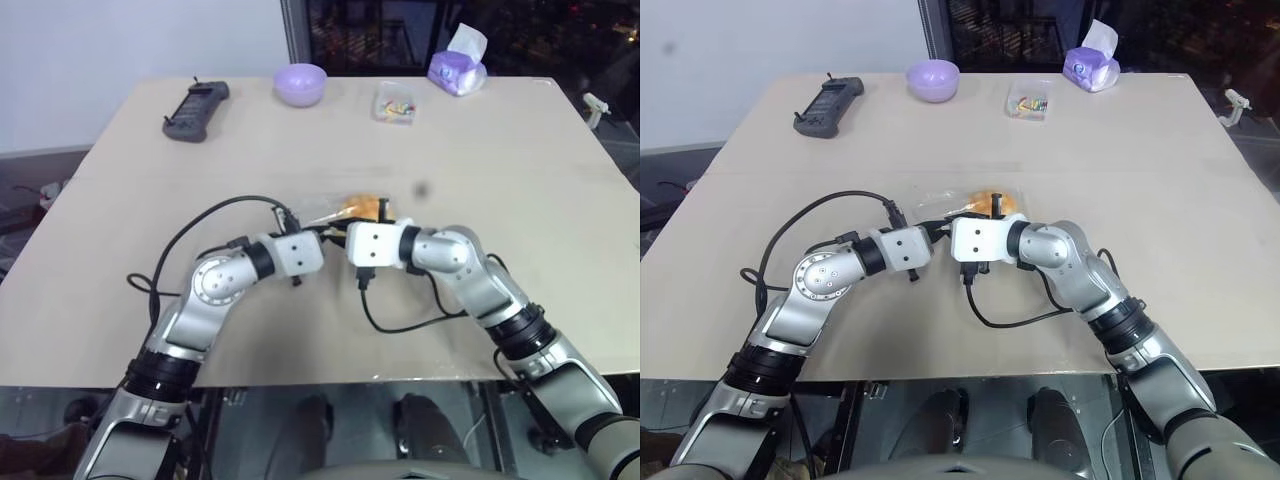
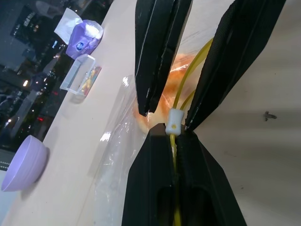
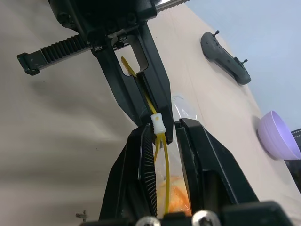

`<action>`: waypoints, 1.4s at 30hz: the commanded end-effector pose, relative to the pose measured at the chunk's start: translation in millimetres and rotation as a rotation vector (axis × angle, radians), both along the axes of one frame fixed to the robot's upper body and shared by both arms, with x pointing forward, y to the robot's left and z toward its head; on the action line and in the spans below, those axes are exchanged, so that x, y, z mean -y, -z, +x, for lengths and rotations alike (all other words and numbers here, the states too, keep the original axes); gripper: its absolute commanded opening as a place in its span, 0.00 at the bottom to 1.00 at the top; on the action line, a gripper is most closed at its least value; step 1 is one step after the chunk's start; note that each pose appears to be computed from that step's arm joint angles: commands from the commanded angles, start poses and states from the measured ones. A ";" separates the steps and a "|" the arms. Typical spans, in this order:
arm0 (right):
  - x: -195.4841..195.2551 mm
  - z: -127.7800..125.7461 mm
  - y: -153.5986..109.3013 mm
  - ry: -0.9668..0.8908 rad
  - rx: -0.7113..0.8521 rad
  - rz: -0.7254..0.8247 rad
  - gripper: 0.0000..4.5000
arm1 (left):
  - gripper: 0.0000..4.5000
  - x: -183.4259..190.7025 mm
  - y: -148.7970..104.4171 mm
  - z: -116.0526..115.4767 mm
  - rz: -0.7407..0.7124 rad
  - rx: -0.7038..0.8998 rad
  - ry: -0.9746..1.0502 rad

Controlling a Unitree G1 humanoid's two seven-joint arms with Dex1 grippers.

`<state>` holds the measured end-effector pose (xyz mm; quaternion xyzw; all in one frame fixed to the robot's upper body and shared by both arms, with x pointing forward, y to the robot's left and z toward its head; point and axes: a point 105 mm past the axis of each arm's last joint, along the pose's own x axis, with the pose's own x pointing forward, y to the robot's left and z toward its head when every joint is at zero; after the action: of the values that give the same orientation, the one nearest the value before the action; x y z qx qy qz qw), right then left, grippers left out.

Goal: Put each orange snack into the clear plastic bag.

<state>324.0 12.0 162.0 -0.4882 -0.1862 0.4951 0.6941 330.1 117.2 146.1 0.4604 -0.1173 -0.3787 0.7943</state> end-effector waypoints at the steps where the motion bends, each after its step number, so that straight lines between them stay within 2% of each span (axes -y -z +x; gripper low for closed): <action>1: -5.4 -3.2 -6.2 -0.026 0.005 0.013 0.21 | 0.00 8.2 -21.1 -1.8 -0.032 0.086 0.040; 8: -6.4 -3.9 -2.7 -0.030 -0.015 0.013 0.21 | 0.00 8.6 -22.3 -1.9 -0.027 0.095 0.043; 9: -6.5 -4.0 -2.4 -0.031 -0.017 0.013 0.09 | 0.00 8.7 -22.4 -2.0 -0.026 0.096 0.043; 11: -6.7 -4.1 -1.9 -0.032 -0.019 0.011 0.02 | 0.00 8.9 -22.6 -2.2 -0.024 0.098 0.045; 32: 2.0 2.6 -0.5 0.011 -0.021 0.003 0.02 | 0.00 0.4 -17.7 1.7 -0.039 0.030 0.009; 42: 31.3 13.5 5.8 0.116 -0.020 -0.038 0.02 | 0.00 -7.8 -16.0 5.1 -0.024 0.028 -0.021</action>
<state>325.8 4.9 158.6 -0.4887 -0.1719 0.4928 0.6991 331.3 114.4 146.3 0.4511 -0.1124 -0.3862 0.7967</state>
